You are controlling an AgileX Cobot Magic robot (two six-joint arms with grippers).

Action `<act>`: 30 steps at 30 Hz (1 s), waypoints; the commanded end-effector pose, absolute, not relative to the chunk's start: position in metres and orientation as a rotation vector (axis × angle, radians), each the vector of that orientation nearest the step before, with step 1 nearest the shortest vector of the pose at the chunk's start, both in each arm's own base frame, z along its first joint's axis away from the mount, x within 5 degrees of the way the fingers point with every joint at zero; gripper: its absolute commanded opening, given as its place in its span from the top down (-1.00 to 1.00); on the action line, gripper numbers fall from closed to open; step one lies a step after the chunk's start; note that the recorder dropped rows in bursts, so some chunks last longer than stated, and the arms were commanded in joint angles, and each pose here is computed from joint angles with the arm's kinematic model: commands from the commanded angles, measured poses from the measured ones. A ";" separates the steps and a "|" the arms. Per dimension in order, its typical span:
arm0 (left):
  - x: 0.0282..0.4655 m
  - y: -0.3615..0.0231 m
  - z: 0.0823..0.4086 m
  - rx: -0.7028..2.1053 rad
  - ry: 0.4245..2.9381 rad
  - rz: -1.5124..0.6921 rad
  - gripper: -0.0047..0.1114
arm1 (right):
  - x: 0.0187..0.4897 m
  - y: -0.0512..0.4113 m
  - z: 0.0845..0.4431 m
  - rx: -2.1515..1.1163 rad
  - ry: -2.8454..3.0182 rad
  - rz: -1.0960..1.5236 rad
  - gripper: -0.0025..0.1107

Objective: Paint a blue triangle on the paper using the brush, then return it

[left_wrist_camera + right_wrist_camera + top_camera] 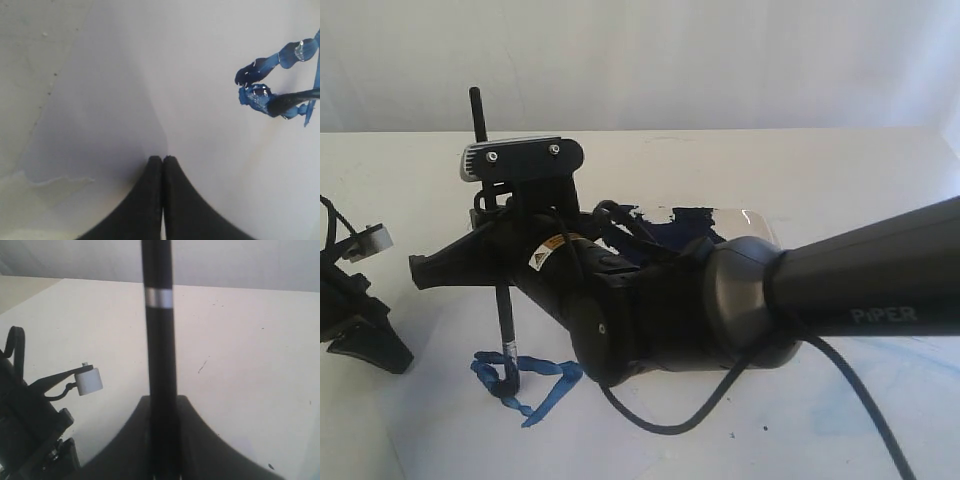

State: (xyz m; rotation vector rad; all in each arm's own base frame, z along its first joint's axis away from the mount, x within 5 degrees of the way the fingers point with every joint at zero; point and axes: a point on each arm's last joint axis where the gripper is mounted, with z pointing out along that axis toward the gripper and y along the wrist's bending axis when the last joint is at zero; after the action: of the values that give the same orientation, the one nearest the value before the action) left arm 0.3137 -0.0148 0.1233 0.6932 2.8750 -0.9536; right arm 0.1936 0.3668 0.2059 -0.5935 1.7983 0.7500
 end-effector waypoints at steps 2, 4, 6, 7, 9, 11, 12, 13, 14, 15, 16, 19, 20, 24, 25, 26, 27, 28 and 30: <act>0.312 -0.016 0.122 0.685 2.879 -0.982 0.92 | 0.191 0.353 0.212 -0.571 1.798 0.719 0.96; 0.312 -0.016 0.122 0.685 2.879 -0.982 0.92 | 0.189 0.349 0.213 -0.570 1.802 0.718 0.96; 0.312 -0.016 0.122 0.685 2.879 -0.982 0.92 | 0.187 0.344 0.216 -0.567 1.798 0.719 0.96; 0.312 -0.016 0.122 0.685 2.879 -0.982 0.92 | 0.186 0.342 0.217 -0.568 1.798 0.720 0.96; 0.312 -0.016 0.122 0.686 2.879 -0.985 0.92 | 0.184 0.340 0.218 -0.569 1.800 0.722 0.96; 0.311 -0.016 0.122 0.686 2.880 -0.987 0.92 | 0.184 0.338 0.218 -0.568 1.802 0.719 0.96; 0.311 -0.016 0.122 0.686 2.880 -0.987 0.92 | 0.183 0.337 0.216 -0.572 1.808 0.716 0.96; 0.311 -0.016 0.122 0.686 2.880 -0.987 0.92 | 0.183 0.336 0.217 -0.570 1.805 0.716 0.96; 0.311 -0.016 0.122 0.686 2.880 -0.987 0.92 | 0.182 0.334 0.216 -0.571 1.812 0.715 0.96; 0.311 -0.016 0.122 0.686 2.880 -0.987 0.92 | 0.182 0.333 0.216 -0.570 1.810 0.713 0.96; 0.311 -0.016 0.122 0.686 2.880 -0.987 0.92 | 0.181 0.332 0.216 -0.571 1.812 0.712 0.96; 0.311 -0.016 0.122 0.686 2.880 -0.987 0.92 | 0.180 0.328 0.217 -0.566 1.814 0.710 0.96; 0.311 -0.016 0.122 0.686 2.880 -0.987 0.92 | 0.180 0.327 0.218 -0.561 1.812 0.711 0.96; 0.311 -0.016 0.122 0.686 2.880 -0.987 0.92 | 0.179 0.324 0.221 -0.556 1.807 0.705 0.96; 0.311 -0.016 0.122 0.687 2.880 -0.989 0.92 | 0.179 0.323 0.223 -0.555 1.802 0.706 0.96; 0.311 -0.016 0.122 0.688 2.880 -0.992 0.92 | 0.179 0.323 0.223 -0.552 1.803 0.706 0.96; 0.311 -0.016 0.122 0.688 2.880 -0.992 0.92 | 0.179 0.323 0.224 -0.549 1.802 0.708 0.96; 0.311 -0.016 0.122 0.688 2.880 -0.992 0.92 | 0.179 0.322 0.225 -0.542 1.802 0.710 0.96; 0.311 -0.016 0.122 0.688 2.880 -0.992 0.92 | 0.179 0.321 0.228 -0.531 1.797 0.712 0.96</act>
State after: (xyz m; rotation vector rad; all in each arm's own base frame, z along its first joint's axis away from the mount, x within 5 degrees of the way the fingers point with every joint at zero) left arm 0.3138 -0.0149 0.1233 0.6908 2.8741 -0.9552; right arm 0.1783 0.3244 0.2214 -0.5519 1.8251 0.7175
